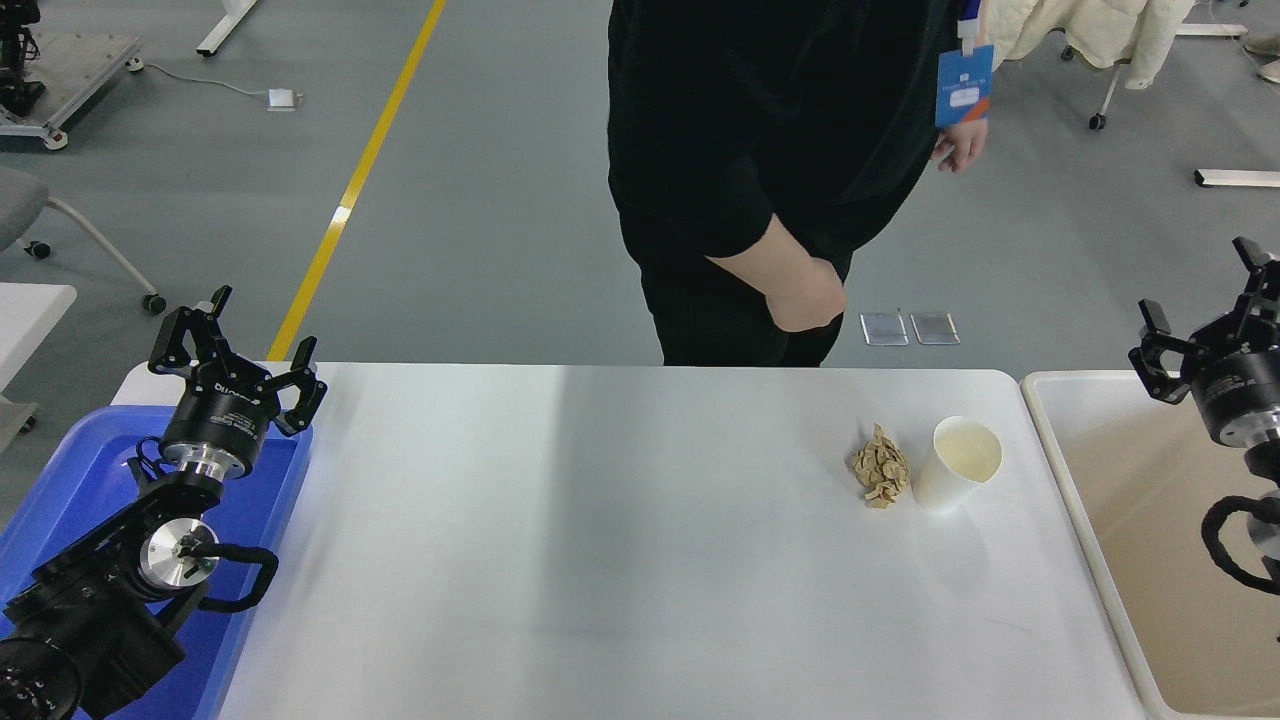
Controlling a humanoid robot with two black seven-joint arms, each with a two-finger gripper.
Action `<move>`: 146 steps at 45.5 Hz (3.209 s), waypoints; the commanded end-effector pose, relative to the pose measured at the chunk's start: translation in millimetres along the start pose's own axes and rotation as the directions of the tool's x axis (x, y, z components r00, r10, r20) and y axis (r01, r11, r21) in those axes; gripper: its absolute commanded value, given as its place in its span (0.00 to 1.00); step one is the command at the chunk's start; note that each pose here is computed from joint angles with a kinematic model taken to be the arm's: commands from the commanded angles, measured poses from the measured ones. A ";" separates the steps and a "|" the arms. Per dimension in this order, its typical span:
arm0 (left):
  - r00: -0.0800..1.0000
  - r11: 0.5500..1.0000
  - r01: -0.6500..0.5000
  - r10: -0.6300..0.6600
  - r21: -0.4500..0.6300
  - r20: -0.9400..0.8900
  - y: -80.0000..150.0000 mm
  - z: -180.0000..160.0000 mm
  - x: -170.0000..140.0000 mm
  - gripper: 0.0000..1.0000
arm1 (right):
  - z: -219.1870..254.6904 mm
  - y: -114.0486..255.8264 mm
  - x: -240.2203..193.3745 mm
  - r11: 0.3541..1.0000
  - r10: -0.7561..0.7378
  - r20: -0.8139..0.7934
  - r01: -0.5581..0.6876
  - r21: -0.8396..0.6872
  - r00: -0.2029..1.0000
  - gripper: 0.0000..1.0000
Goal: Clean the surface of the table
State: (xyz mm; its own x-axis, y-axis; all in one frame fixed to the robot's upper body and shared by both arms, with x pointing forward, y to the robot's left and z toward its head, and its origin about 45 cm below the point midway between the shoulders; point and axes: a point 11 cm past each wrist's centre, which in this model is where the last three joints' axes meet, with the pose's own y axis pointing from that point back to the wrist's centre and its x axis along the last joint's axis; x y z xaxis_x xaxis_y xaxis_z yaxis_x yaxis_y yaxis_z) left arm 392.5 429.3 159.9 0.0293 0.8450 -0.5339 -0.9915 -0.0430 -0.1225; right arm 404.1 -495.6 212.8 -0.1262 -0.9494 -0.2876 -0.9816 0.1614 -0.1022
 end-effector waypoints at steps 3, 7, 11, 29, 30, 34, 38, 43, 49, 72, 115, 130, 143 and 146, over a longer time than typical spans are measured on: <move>1.000 1.000 0.000 0.000 0.001 0.001 0.0 -0.1 0.0 1.00 | -0.1 -0.2 -0.1 1.000 0.000 0.000 0.000 0.000 1.000 1.00; 1.000 1.000 0.000 0.000 0.001 0.001 0.0 -0.1 0.0 1.00 | 1.7 -0.2 -1.7 1.000 -0.002 0.004 0.002 -0.002 1.000 1.00; 1.000 1.000 -0.001 0.001 0.000 0.000 0.0 0.0 0.1 1.00 | 3.3 -0.3 -3.2 1.000 -0.003 0.009 0.003 -0.002 1.000 1.00; 1.000 1.000 -0.001 0.001 0.000 0.000 0.0 0.0 0.1 1.00 | -2.1 1.1 -5.5 0.998 -0.014 0.026 0.012 0.061 1.000 1.00; 1.000 1.000 -0.001 0.001 0.000 0.000 0.0 0.0 0.1 1.00 | -0.6 1.7 -5.9 0.998 -0.015 0.025 0.014 0.058 1.000 1.00; 1.000 1.000 -0.001 0.001 0.000 0.002 0.0 0.5 0.4 1.00 | 0.2 1.3 -7.5 0.998 -0.018 0.028 0.016 0.059 0.999 1.00; 1.000 1.000 -0.001 0.001 -0.001 0.001 0.0 0.6 0.5 1.00 | -0.1 0.8 -6.8 0.998 -0.014 0.025 0.013 0.057 1.000 1.00; 1.000 1.000 0.000 0.000 0.001 0.001 0.0 -0.1 0.0 1.00 | 0.1 0.1 -7.1 0.999 -0.015 0.021 0.014 0.053 1.000 1.00; 1.000 1.000 -0.001 0.001 0.000 0.002 0.0 0.5 0.4 1.00 | -2.7 1.8 -1.4 0.999 -0.008 0.008 0.008 0.050 1.000 1.00; 1.000 1.000 -0.001 0.001 -0.001 0.001 0.0 0.6 0.5 1.00 | -68.1 -8.5 23.4 0.992 -0.123 -0.331 0.101 -0.081 0.936 1.00; 1.000 1.000 0.000 0.000 0.000 0.001 0.0 -0.1 0.0 1.00 | -6.5 -6.8 -152.2 0.403 -0.741 -0.465 0.233 -0.885 -0.484 1.00; 1.000 1.000 -0.001 0.001 -0.001 0.001 0.0 0.6 0.5 1.00 | 74.2 15.4 -103.7 0.450 -0.691 -0.461 0.167 -0.877 -0.558 0.99; 1.000 1.000 0.001 -0.001 0.001 0.000 0.0 -0.1 -0.1 1.00 | 96.1 26.4 -78.6 0.452 -0.713 -0.433 0.112 -0.885 -0.551 0.98; 1.000 1.000 0.000 0.000 0.001 0.001 0.0 -0.1 0.0 1.00 | 99.5 29.4 -76.8 0.449 -0.715 -0.431 0.111 -0.887 -0.551 0.95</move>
State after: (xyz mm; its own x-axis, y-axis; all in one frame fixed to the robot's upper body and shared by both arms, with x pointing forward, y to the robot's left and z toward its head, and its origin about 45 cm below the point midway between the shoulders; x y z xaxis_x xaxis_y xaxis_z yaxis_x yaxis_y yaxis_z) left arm 392.5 429.4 159.8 0.0286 0.8451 -0.5338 -0.9916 -0.0436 -0.1222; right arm 410.7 -385.1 161.6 0.7058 0.2700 0.6549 -0.5885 -0.2912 0.7542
